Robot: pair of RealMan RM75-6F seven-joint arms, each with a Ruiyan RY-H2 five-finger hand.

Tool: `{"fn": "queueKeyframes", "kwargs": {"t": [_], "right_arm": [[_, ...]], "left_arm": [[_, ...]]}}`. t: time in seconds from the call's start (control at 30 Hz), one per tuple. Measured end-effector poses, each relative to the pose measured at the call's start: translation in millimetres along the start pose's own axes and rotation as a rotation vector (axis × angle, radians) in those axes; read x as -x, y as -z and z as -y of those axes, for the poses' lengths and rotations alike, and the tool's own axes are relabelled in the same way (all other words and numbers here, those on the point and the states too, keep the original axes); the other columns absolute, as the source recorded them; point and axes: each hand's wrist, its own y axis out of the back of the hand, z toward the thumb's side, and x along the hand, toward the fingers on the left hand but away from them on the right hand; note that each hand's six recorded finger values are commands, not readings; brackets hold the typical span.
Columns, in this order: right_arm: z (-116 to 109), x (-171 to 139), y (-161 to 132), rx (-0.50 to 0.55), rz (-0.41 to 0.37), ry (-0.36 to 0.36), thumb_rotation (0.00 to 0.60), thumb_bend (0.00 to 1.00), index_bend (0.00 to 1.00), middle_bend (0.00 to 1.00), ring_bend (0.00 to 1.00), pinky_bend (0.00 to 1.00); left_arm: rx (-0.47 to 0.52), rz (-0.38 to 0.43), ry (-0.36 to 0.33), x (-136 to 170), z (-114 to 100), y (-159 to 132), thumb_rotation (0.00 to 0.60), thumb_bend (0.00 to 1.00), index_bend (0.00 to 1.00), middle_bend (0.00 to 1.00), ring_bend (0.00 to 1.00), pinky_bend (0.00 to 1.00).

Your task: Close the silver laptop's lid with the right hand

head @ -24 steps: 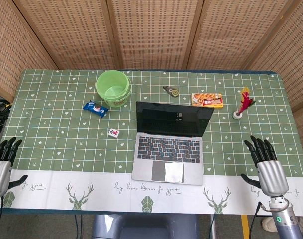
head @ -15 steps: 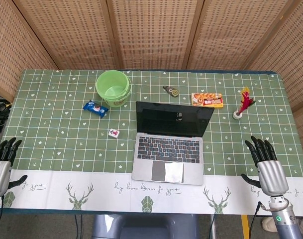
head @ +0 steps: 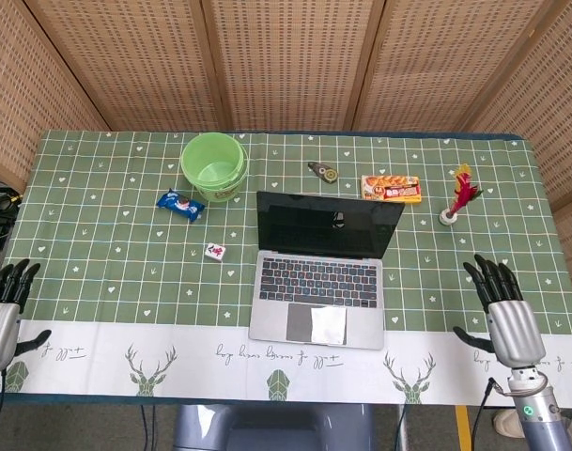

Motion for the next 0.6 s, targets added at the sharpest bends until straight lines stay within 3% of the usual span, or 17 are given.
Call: {"fn": "queueKeyframes", "kwargs": {"t": [0.17, 0.3, 0.6], "right_arm": [[0, 8, -3, 0.084, 0.007, -0.008, 0.600, 0.20, 0.00, 0.00, 0.00, 0.00], [3, 20, -9, 0.219, 0.017, -0.038, 0.600, 0.28, 0.00, 0.00, 0.00, 0.00], [1, 62, -29, 0.704, 0.084, -0.087, 0.600, 0.48, 0.03, 0.00, 0.00, 0.00]], "left_arm": [[-0.005, -0.003, -0.006, -1, -1, 1, 0.600, 0.05, 0.00, 0.00, 0.00, 0.00], [-0.005, -0.007, -0.008, -2, -1, 2, 0.600, 0.05, 0.00, 0.00, 0.00, 0.00], [0.008, -0.012, -0.012, -5, -1, 5, 0.600, 0.05, 0.00, 0.00, 0.00, 0.00]]}}
